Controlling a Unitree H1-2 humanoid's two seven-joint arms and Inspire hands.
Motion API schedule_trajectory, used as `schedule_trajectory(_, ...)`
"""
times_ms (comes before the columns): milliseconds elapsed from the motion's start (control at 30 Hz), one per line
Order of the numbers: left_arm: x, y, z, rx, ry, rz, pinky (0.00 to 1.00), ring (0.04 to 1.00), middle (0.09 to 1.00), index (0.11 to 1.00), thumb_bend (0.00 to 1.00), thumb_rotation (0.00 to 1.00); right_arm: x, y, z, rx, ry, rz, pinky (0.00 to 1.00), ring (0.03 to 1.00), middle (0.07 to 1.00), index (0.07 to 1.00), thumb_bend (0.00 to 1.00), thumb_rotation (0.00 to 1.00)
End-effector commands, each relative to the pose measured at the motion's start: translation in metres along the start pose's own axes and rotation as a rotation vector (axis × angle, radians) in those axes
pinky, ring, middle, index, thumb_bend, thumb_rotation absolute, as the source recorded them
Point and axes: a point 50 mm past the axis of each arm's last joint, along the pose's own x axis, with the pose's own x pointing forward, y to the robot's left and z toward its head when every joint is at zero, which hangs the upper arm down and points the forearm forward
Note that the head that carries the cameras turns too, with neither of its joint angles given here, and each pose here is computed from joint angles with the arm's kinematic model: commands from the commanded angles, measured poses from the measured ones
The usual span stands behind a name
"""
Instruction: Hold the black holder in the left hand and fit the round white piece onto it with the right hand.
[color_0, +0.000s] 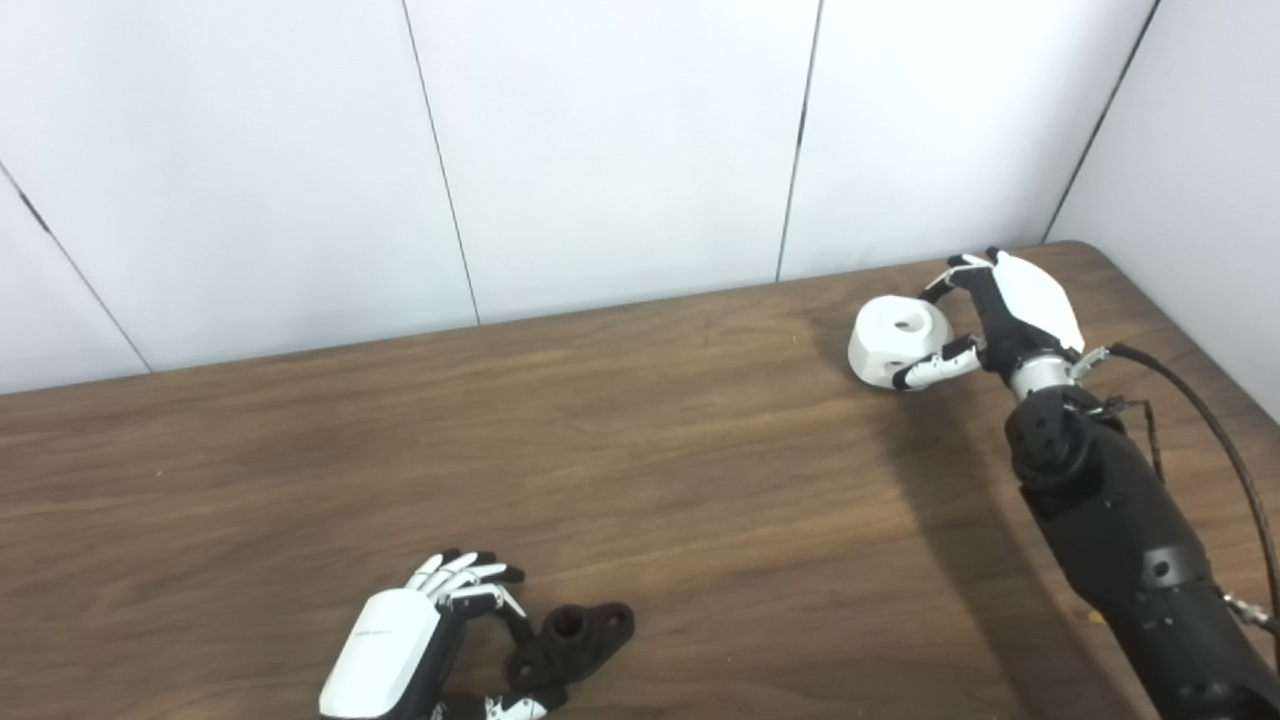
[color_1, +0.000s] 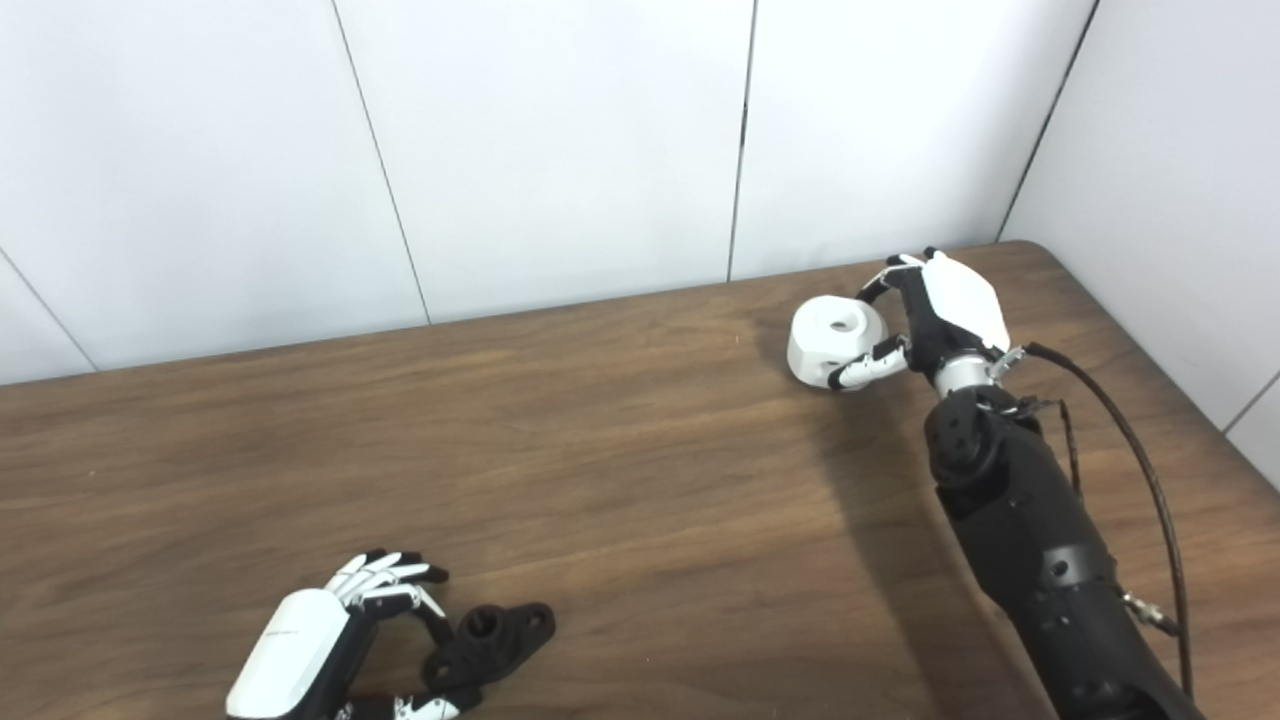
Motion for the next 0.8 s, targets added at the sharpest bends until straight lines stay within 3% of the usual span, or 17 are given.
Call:
schedule_trajectory(0, -0.003, -0.002, -0.010, 0.051, 0.036, -0.039, 0.92, 0.854, 0.773, 0.486, 0.52, 0.05, 0.008, -0.029, 0.014, 0.005, -0.089, -0.083, 1.00, 1.000, 0.892, 0.484, 0.52, 0.13)
schedule_trajectory(133, -0.003, -0.001, -0.009, 0.054, 0.039, -0.041, 0.92, 0.853, 0.775, 0.487, 0.52, 0.05, -0.002, -0.038, 0.025, 0.023, -0.142, -0.080, 1.00, 1.000, 0.889, 0.485, 0.52, 0.14)
schedule_trajectory(300, -0.003, -0.001, -0.007, 0.055, 0.038, -0.037, 0.92, 0.851, 0.772, 0.486, 0.52, 0.05, -0.019, -0.051, 0.044, 0.036, -0.212, -0.023, 1.00, 1.000, 0.882, 0.485, 0.52, 0.14)
schedule_trajectory(533, -0.003, -0.001, -0.003, 0.055, 0.041, -0.041, 0.94, 0.860, 0.780, 0.487, 0.52, 0.05, -0.055, -0.062, 0.081, 0.004, -0.312, 0.096, 1.00, 0.980, 0.874, 0.483, 0.53, 0.14)
schedule_trajectory(767, -0.002, -0.004, 0.001, 0.052, 0.044, -0.048, 0.96, 0.865, 0.787, 0.487, 0.52, 0.05, -0.092, -0.057, 0.114, 0.011, -0.449, 0.223, 1.00, 0.966, 0.865, 0.482, 0.53, 0.14)
